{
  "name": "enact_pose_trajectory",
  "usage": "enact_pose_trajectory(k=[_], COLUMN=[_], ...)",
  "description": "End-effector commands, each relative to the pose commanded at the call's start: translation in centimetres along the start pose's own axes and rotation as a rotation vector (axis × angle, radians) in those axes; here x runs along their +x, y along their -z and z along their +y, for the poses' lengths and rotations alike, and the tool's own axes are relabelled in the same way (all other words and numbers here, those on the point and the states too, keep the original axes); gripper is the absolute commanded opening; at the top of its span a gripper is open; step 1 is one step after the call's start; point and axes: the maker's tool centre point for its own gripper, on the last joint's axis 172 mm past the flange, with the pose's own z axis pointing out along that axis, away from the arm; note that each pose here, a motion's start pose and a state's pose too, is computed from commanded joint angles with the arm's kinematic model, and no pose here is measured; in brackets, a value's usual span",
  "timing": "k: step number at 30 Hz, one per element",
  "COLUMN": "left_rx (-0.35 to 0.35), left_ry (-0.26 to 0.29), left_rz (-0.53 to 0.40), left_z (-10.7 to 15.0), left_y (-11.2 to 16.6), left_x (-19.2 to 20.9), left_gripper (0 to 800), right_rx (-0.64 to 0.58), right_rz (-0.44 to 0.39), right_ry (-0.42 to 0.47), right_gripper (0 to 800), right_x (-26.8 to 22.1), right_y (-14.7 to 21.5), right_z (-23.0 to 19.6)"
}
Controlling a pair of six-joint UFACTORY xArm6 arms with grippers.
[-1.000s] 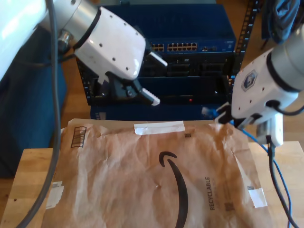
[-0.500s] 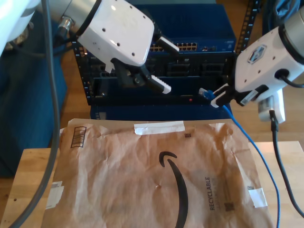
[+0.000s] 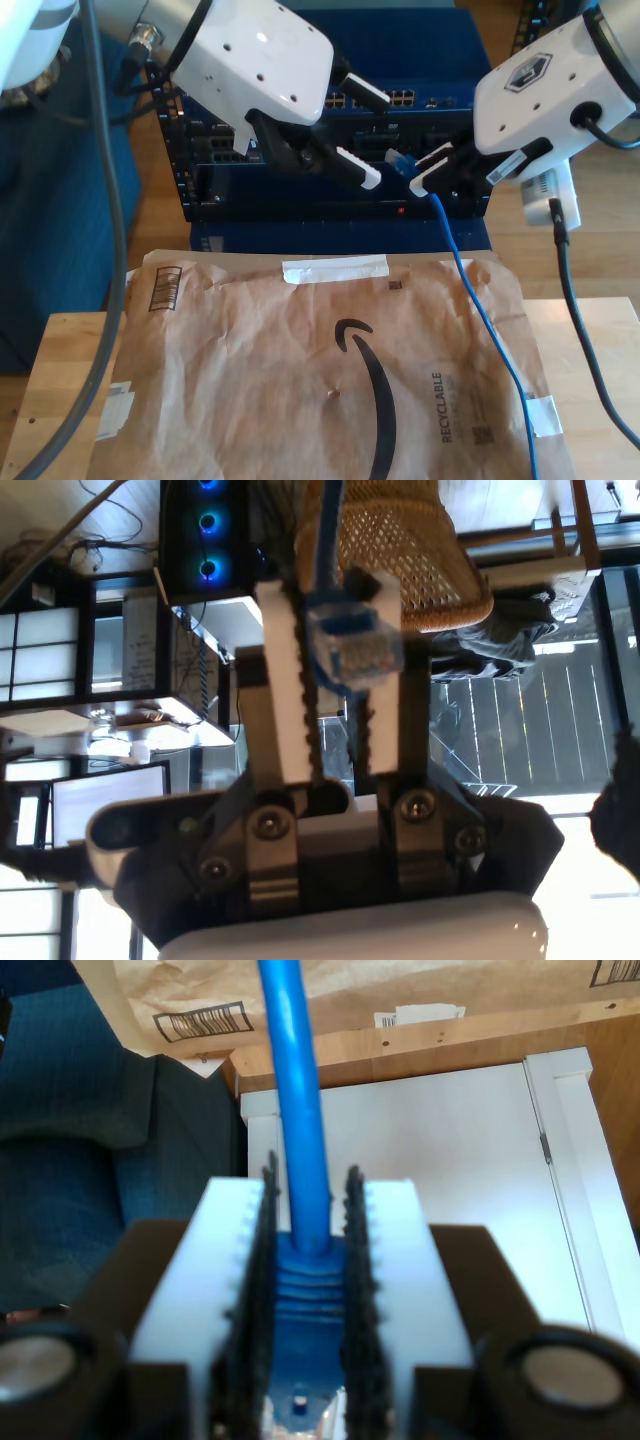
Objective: Grab the cable and plug it in
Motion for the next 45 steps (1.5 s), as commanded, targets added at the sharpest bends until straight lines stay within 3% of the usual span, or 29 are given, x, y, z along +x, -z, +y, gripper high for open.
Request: enact_pose_trajectory(k=[5,14,24,34,45], left_rx=[0.039,0.086,0.062,0.045,0.045], left_ry=[0.001,0.005,0.014,0.084,0.097], left_rz=[-0.005,-0.006,-0.004,-0.002,-0.003], left_z=[-1.0,-2.4,-1.7,-1.4,-1.4], left_y=[-0.3,-0.2,0.5,1.1,1.1], left_x=[-0.1,0.0,0.6,1.0,1.0], left_gripper=[798,792,670,669,636], right_rx=[-0.049,-0.072,-0.088,-0.08,-0.078], right_rz=[-0.071,-0.067,-0.062,-0.065,-0.066], right_ry=[-0.003,-0.008,-0.017,-0.008,0.0], right_gripper=[10,12,13,13,13], right_x=[-2.2,-2.0,-1.5,-1.8,-2.2], right_y=[0.1,-0.2,-0.4,-0.1,-0.1], right_z=[1.2,1.5,1.8,2.0,2.0])
